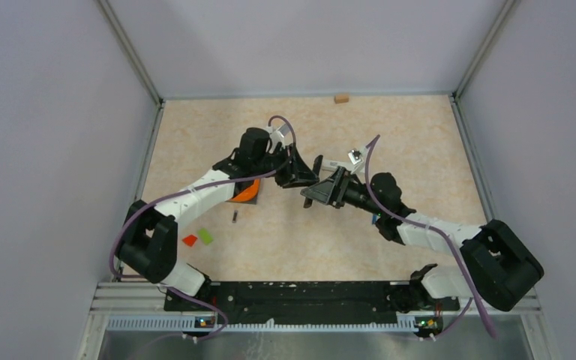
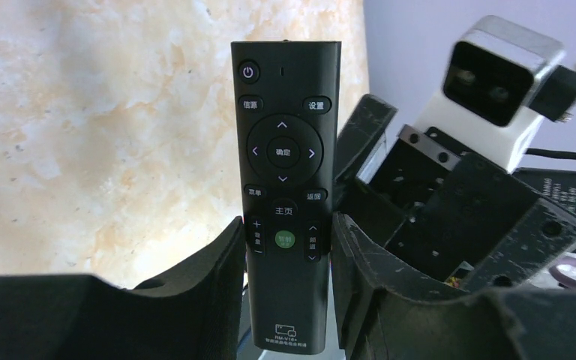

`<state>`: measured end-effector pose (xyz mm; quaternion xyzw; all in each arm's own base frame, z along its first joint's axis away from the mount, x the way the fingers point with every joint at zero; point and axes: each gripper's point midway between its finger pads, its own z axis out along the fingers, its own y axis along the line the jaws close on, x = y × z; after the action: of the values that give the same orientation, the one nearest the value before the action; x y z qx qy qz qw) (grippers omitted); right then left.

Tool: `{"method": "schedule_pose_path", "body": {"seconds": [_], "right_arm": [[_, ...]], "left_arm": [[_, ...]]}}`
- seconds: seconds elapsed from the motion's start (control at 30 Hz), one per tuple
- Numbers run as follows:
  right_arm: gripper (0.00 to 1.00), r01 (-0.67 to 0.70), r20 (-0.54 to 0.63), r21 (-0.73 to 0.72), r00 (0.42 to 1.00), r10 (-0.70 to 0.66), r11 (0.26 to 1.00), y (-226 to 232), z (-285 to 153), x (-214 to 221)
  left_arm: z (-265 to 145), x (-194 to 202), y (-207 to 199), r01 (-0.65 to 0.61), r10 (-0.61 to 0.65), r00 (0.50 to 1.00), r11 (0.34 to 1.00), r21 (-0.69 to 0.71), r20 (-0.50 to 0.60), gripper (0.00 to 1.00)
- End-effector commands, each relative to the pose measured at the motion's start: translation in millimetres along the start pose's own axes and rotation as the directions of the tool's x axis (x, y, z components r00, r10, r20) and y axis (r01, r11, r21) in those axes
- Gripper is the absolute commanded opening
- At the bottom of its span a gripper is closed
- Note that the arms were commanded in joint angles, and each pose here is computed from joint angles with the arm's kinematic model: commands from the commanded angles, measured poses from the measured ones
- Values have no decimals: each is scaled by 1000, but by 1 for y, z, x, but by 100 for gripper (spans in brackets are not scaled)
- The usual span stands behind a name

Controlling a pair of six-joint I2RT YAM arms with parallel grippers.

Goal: Load the batteries into the remote control
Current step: Adjust the remote control.

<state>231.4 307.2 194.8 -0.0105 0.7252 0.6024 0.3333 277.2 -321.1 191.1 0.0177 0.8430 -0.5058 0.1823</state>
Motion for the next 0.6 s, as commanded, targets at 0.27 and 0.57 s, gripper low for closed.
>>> {"method": "schedule_pose_path", "body": {"seconds": [0.27, 0.57], "right_arm": [[49, -43, 54, -170, 997, 53, 985, 39, 6, -17], [22, 113, 27, -13, 993, -113, 993, 17, 14, -20]], "left_arm": [[-26, -27, -63, -27, 5, 995, 976, 215, 100, 23], [-30, -31, -54, -115, 91, 984, 981, 156, 151, 84]]}}
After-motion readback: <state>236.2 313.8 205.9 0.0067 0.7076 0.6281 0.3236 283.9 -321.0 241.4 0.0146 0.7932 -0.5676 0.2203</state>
